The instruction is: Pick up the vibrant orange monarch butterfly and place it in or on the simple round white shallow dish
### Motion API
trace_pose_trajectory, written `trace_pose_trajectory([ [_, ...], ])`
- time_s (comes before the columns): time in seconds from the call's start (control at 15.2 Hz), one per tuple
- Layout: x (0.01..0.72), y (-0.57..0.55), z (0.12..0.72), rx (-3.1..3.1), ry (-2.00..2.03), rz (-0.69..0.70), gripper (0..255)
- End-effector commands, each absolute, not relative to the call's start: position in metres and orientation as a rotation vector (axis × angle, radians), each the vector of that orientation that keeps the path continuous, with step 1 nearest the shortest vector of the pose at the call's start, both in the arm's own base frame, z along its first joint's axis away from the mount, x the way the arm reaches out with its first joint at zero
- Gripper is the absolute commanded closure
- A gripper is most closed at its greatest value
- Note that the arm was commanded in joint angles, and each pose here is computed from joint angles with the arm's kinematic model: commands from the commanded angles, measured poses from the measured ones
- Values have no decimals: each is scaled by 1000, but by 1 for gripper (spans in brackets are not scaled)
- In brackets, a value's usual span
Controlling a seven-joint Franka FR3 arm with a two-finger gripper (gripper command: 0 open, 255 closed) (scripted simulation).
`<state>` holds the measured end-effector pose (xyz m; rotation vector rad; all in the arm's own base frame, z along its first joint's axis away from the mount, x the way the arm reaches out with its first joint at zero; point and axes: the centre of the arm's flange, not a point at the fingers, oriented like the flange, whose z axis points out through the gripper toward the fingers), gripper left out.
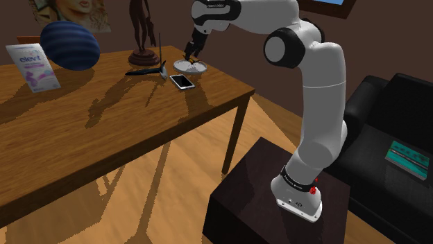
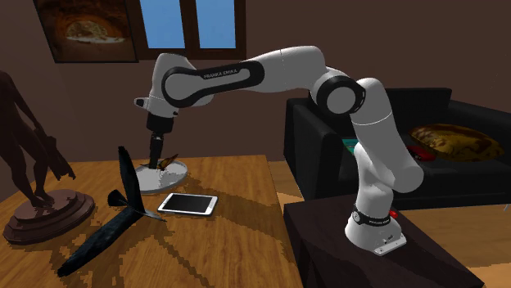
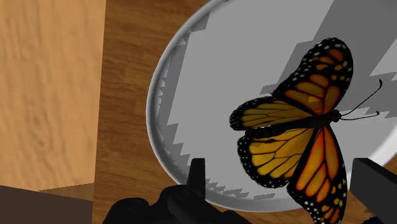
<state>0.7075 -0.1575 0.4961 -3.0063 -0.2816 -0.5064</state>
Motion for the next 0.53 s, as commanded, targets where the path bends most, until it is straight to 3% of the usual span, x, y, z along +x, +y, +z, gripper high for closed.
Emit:
trace_pose_trajectory([
  [0.0,707,-157,496,-3006,-282,-506,0],
  [0.46,692,-163,543,-3006,-282,-506,0],
])
